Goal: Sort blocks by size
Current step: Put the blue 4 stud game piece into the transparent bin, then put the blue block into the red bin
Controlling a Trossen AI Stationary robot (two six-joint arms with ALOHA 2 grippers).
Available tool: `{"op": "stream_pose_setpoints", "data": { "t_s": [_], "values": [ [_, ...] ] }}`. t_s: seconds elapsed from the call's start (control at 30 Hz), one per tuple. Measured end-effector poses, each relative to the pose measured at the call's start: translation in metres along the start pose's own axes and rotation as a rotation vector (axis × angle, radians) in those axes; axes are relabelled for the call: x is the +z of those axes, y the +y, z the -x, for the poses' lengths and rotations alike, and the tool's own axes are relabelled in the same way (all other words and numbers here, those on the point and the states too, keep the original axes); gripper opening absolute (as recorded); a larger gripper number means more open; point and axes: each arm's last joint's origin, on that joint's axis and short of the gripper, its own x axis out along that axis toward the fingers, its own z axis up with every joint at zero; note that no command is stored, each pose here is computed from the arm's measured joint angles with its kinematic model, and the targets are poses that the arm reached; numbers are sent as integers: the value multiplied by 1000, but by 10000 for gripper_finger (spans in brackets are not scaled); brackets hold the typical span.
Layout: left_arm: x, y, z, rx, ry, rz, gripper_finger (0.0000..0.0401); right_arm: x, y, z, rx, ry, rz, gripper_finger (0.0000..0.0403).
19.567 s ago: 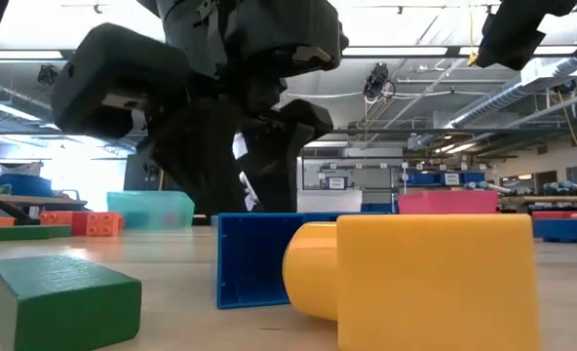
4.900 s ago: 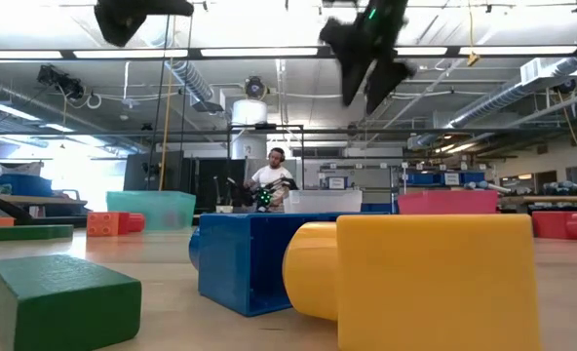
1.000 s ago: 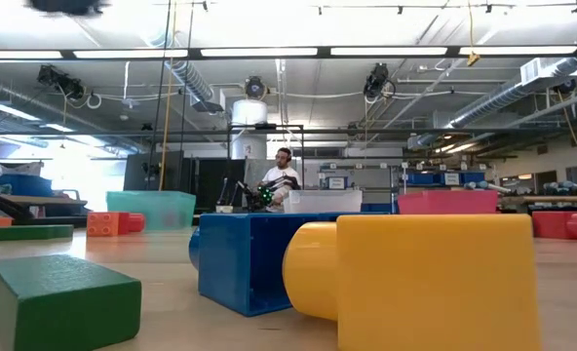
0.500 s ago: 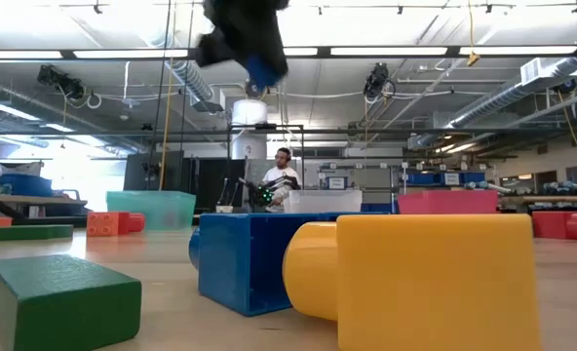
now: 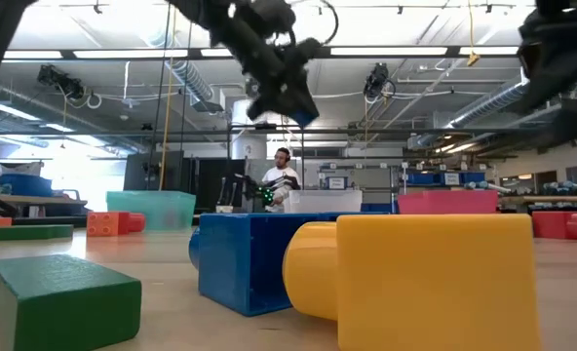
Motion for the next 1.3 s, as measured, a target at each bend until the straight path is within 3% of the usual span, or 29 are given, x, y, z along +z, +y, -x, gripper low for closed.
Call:
{"op": "stream_pose_setpoints", "data": {
  "t_s": [0.13, 0.37, 0.67, 0.83, 1.07, 1.3],
  "values": [
    [2, 19, -25, -70, -5, -10, 107, 11, 0, 0, 1, -35, -18, 229],
    [-5, 40, -54, -51, 21, -40, 139, 20, -1, -2, -8, -67, -51, 229],
    [-3, 55, -61, -6, -14, -26, 164, 23, -1, -4, -13, -42, -71, 229],
    [0, 54, -58, 26, -41, -51, 165, 23, -1, -4, -14, -41, 22, 229],
    [-16, 27, -52, 72, 75, -52, 161, 24, -1, -4, -18, -34, 147, 229],
    [-21, -50, -12, 106, -25, -157, 152, 21, 1, -4, 18, 61, 149, 229]
  ]
}}
